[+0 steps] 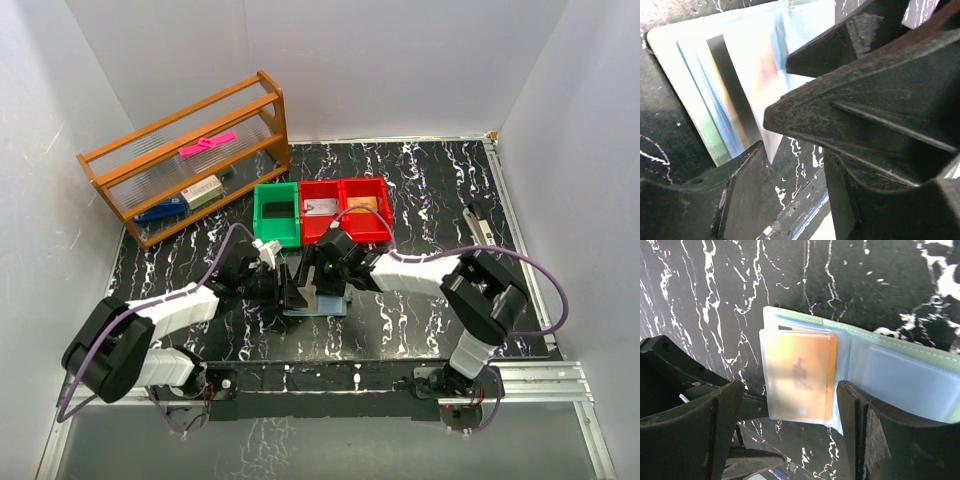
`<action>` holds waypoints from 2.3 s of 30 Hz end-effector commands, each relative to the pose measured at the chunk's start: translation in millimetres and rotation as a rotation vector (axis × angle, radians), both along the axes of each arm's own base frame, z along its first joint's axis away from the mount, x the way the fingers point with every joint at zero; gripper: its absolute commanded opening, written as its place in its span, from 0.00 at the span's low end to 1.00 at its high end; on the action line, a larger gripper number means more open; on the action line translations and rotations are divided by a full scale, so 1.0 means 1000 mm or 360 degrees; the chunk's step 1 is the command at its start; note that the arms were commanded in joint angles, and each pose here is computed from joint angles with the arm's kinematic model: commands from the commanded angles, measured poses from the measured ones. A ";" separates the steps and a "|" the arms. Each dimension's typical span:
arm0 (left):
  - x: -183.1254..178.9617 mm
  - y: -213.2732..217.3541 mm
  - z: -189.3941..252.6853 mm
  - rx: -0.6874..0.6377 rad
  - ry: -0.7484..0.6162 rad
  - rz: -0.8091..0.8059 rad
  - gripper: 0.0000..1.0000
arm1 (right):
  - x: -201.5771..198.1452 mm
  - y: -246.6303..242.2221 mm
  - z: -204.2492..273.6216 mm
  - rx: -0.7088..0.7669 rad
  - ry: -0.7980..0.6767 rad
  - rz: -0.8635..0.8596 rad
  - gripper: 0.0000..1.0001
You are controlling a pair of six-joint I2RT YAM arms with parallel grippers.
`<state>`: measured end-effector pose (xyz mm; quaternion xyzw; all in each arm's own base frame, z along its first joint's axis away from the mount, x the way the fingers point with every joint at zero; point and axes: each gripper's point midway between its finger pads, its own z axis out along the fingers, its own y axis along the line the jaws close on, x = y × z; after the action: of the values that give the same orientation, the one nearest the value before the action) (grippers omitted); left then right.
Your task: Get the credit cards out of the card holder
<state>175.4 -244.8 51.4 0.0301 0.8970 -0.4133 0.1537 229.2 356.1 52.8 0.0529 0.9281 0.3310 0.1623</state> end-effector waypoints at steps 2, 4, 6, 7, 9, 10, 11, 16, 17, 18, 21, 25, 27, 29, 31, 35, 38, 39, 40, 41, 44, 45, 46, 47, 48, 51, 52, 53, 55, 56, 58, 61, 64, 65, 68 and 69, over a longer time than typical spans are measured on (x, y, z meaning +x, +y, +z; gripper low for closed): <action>0.022 -0.026 0.034 -0.0183 -0.0169 -0.0068 0.50 | -0.001 -0.004 0.035 -0.0012 -0.0130 -0.0002 0.77; 0.023 -0.032 0.035 -0.0212 -0.0156 -0.0093 0.50 | -0.001 -0.008 0.037 0.0008 -0.0134 -0.0025 0.77; 0.024 -0.038 0.038 -0.0243 -0.0158 -0.0112 0.50 | 0.000 -0.015 0.037 -0.0001 -0.0126 -0.0068 0.77; 0.025 -0.040 0.037 -0.0248 -0.0147 -0.0116 0.51 | 0.001 -0.019 0.038 -0.0018 -0.0132 -0.0093 0.77; 0.028 -0.047 0.041 -0.0269 -0.0156 -0.0120 0.51 | 0.005 -0.032 0.040 -0.0069 -0.0156 -0.0161 0.78; 0.030 -0.050 0.043 -0.0279 -0.0167 -0.0128 0.51 | 0.007 -0.038 0.042 -0.0090 -0.0169 -0.0196 0.78; 0.031 -0.053 0.045 -0.0282 -0.0172 -0.0137 0.51 | 0.011 -0.048 0.042 -0.0118 -0.0178 -0.0238 0.78; 0.027 -0.075 0.041 -0.0274 -0.0136 -0.0249 0.55 | 0.016 -0.088 0.036 -0.0183 -0.0141 -0.0370 0.76; 0.025 -0.080 0.038 -0.0268 -0.0118 -0.0277 0.55 | 0.016 -0.095 0.035 -0.0176 -0.0137 -0.0391 0.75; 0.021 -0.083 0.033 -0.0247 -0.0089 -0.0302 0.56 | 0.016 -0.099 0.036 -0.0160 -0.0140 -0.0404 0.74; 0.017 -0.086 0.026 -0.0194 -0.0076 -0.0283 0.56 | 0.014 -0.107 0.043 -0.0081 -0.0168 -0.0432 0.67; 0.020 -0.069 0.036 -0.0100 -0.0159 -0.0167 0.56 | 0.008 -0.095 0.053 0.0081 -0.0198 -0.0354 0.53; 0.023 -0.056 0.043 -0.0026 -0.0221 -0.0097 0.56 | 0.005 -0.086 0.055 0.0149 -0.0194 -0.0281 0.48; 0.026 -0.042 0.051 0.0041 -0.0294 -0.0007 0.55 | 0.002 -0.077 0.054 0.0187 -0.0169 -0.0212 0.39; 0.030 -0.028 0.051 0.0117 -0.0323 0.0083 0.55 | 0.002 -0.069 0.051 0.0215 -0.0149 -0.0154 0.32; 0.033 -0.014 0.039 0.0235 -0.0267 0.0192 0.55 | 0.003 -0.056 0.050 0.0222 -0.0148 -0.0049 0.29; 0.033 -0.017 0.035 0.0213 -0.0210 0.0230 0.55 | 0.005 -0.052 0.045 0.0177 -0.0139 -0.0001 0.29; 0.033 -0.020 0.034 0.0191 -0.0191 0.0230 0.55 | 0.004 -0.054 0.039 0.0143 -0.0120 -0.0005 0.29; 0.033 -0.024 0.033 0.0166 -0.0176 0.0224 0.55 | 0.003 -0.056 0.032 0.0112 -0.0106 -0.0017 0.29; 0.033 -0.028 0.033 0.0144 -0.0159 0.0211 0.55 | 0.003 -0.060 0.024 0.0078 -0.0091 -0.0032 0.29; 0.034 -0.038 0.031 0.0102 -0.0116 0.0172 0.55 | -0.005 -0.074 -0.006 -0.0047 0.0005 -0.0071 0.28; 0.034 -0.041 0.030 0.0093 -0.0105 0.0163 0.55 | -0.009 -0.080 -0.018 -0.0109 0.0045 -0.0089 0.27; 0.035 -0.044 0.031 0.0076 -0.0107 0.0153 0.55 | -0.013 -0.085 -0.028 -0.0153 0.0082 -0.0092 0.27; 0.036 -0.046 0.026 0.0088 -0.0084 0.0142 0.55 | -0.016 -0.089 -0.036 -0.0179 0.0105 -0.0097 0.27; 0.036 -0.047 0.023 0.0097 -0.0067 0.0128 0.55 | -0.019 -0.094 -0.041 -0.0208 0.0125 -0.0113 0.26; 0.033 -0.054 0.015 0.0086 -0.0013 0.0083 0.54 | -0.023 -0.108 -0.053 -0.0310 0.0160 -0.0179 0.24; 0.033 -0.054 0.009 0.0094 0.0012 0.0082 0.53 | -0.023 -0.111 -0.054 -0.0328 0.0161 -0.0193 0.24; 0.032 -0.053 0.004 0.0111 0.0038 0.0092 0.52 | -0.024 -0.112 -0.054 -0.0334 0.0164 -0.0200 0.24; 0.032 -0.051 -0.004 0.0145 0.0070 0.0114 0.51 | -0.024 -0.113 -0.053 -0.0327 0.0161 -0.0208 0.24; 0.032 -0.049 -0.007 0.0166 0.0079 0.0131 0.50 | -0.025 -0.113 -0.054 -0.0329 0.0166 -0.0207 0.24; 0.034 -0.046 -0.009 0.0186 0.0074 0.0155 0.50 | -0.026 -0.114 -0.056 -0.0331 0.0176 -0.0206 0.24; 0.032 -0.049 -0.013 0.0179 0.0088 0.0133 0.49 | -0.028 -0.113 -0.057 -0.0311 0.0183 -0.0196 0.24; 0.030 -0.053 -0.019 0.0173 0.0136 0.0113 0.46 | -0.030 -0.110 -0.056 -0.0280 0.0188 -0.0190 0.24; 0.030 -0.054 -0.020 0.0159 0.0145 0.0113 0.44 | -0.030 -0.110 -0.056 -0.0276 0.0190 -0.0191 0.24; 0.029 -0.055 -0.020 0.0126 0.0157 0.0136 0.42 | -0.030 -0.111 -0.057 -0.0279 0.0195 -0.0200 0.24; 0.028 -0.054 -0.020 0.0120 0.0158 0.0147 0.40 | -0.030 -0.111 -0.058 -0.0282 0.0196 -0.0201 0.24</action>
<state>204.5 -298.4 29.8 -0.0142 0.9224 -0.3633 0.1303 217.4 275.3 28.8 0.1060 0.9340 0.3055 0.1519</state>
